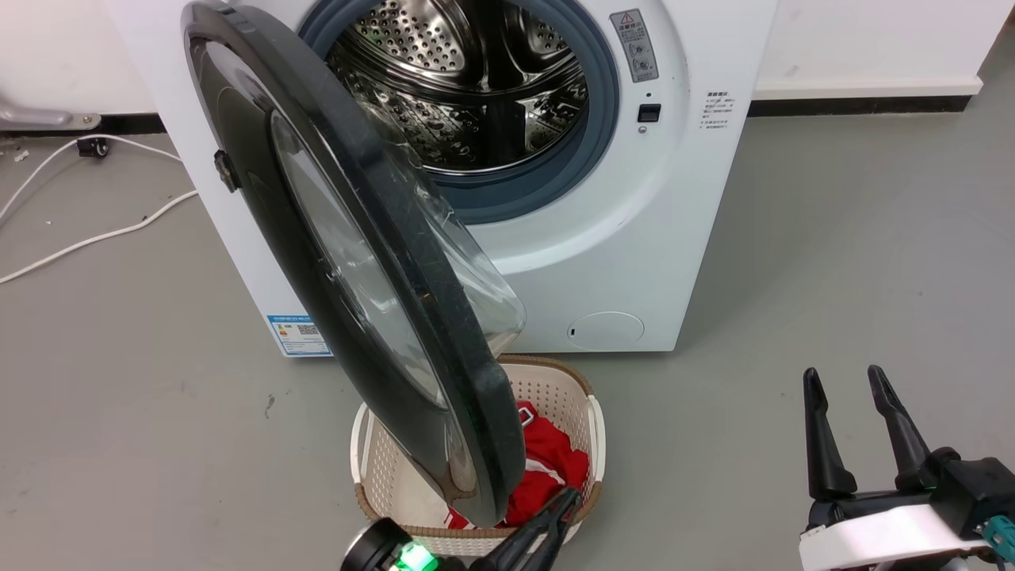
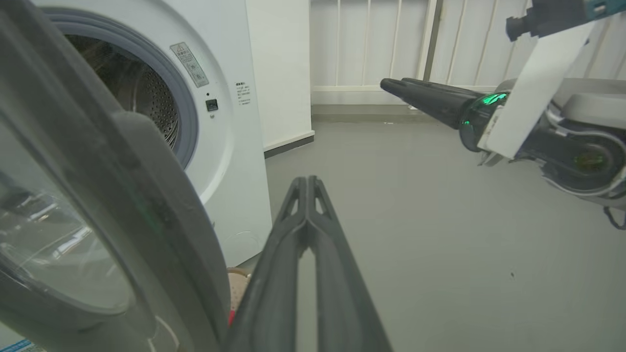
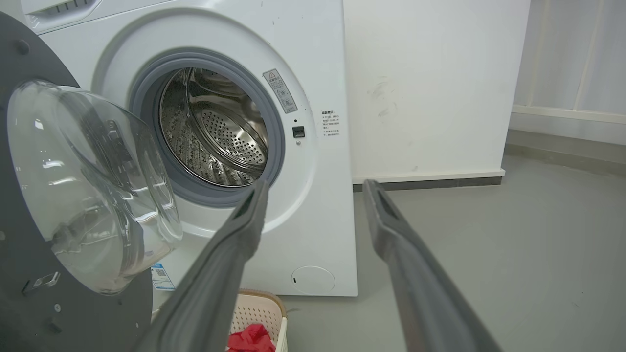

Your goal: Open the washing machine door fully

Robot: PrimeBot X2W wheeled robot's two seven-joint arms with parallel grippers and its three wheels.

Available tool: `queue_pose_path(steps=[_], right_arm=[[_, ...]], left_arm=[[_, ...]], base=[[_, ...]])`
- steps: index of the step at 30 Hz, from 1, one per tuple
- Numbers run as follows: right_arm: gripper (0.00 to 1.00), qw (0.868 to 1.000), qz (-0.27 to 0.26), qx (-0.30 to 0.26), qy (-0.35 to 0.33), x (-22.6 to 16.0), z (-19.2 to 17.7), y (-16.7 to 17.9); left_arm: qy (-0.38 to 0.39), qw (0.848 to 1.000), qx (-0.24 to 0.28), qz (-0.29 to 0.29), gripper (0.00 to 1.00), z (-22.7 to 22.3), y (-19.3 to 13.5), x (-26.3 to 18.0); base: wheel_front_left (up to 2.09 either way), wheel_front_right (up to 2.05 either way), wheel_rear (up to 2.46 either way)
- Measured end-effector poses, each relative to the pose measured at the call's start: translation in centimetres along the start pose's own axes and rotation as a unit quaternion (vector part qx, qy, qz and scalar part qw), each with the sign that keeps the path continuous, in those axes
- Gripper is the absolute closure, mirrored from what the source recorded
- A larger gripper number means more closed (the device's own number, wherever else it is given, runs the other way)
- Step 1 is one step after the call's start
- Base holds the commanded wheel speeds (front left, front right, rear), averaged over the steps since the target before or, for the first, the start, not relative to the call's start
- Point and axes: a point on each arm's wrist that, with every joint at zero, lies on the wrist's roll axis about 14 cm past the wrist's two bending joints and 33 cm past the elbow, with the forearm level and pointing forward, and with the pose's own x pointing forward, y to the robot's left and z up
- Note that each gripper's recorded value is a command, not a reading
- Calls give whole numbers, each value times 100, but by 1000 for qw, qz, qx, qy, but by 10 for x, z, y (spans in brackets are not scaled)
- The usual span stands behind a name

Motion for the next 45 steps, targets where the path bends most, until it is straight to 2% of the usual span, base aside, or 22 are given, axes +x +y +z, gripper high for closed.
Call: queue_pose_path(steps=[5, 20, 33, 45], right_arm=[[0, 1000, 1, 4, 8, 0, -5, 1], [0, 1000, -2, 13, 21, -2, -14, 1], [0, 999, 7, 24, 33, -1, -21, 8], [0, 998, 30, 35, 37, 7, -25, 23]], left_arm=[[20, 1000, -9, 22, 100, -14, 7, 11], [0, 996, -10, 91, 100, -8, 40, 51], [1, 991, -15, 135, 100, -12, 55, 45], [6, 981, -19, 195, 100, -7, 71, 8]], base=[[0, 0, 0], [0, 0, 0], [0, 0, 0], [0, 0, 0]])
